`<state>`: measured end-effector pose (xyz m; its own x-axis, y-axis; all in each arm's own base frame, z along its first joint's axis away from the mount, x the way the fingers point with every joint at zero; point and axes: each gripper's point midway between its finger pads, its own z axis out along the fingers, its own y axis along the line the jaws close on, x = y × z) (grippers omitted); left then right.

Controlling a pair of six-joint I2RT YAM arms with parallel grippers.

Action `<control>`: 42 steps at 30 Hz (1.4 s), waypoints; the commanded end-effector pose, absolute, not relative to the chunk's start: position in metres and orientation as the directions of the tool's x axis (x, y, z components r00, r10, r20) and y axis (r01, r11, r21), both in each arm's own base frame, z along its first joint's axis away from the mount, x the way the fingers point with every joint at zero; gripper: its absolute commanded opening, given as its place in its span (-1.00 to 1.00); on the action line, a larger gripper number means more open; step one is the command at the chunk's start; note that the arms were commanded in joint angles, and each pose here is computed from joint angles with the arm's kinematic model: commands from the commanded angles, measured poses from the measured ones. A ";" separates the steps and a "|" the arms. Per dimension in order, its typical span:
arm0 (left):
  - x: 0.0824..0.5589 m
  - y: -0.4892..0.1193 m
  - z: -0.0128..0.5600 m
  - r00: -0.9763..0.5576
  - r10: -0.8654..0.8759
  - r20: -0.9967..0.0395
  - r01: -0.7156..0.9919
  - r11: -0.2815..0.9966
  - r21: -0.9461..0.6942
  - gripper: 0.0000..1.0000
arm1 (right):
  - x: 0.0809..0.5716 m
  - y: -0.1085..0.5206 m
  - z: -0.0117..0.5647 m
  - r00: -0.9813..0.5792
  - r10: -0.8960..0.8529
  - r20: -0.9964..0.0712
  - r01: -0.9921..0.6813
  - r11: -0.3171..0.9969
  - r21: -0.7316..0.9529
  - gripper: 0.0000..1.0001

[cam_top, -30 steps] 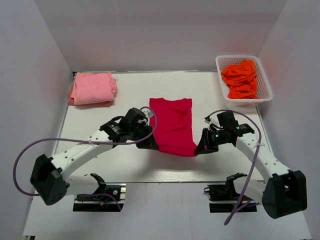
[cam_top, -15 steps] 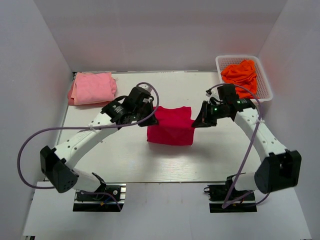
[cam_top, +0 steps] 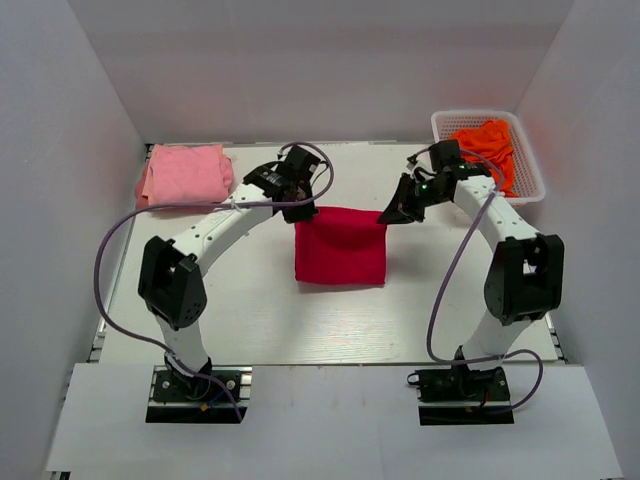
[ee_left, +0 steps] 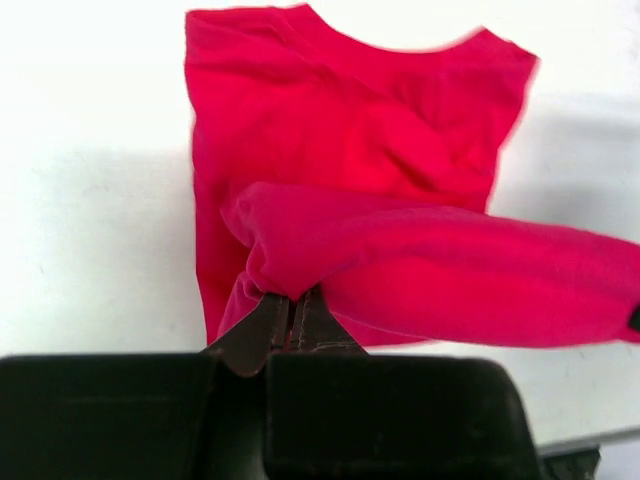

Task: Fold and stack the t-shirts
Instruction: Fold the long partially folded tshirt into a neat square, then put the neatly folded tshirt into the corner of the board with the left arm

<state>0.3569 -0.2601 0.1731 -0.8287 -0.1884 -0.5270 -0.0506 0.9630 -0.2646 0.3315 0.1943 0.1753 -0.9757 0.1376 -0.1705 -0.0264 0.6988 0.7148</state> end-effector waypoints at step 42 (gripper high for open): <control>0.383 -0.310 0.160 -0.894 -0.155 -0.420 0.150 0.781 -0.607 1.00 | 0.435 0.226 0.168 -0.912 0.238 -0.334 -0.150 0.563 0.813 0.81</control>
<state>0.4018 -0.2877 0.1282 -0.8996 -0.1530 -0.4090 0.0675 0.8766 -0.4764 0.4261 0.2103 0.1614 -0.9216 0.2385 -0.3062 -0.0926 0.6311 0.7701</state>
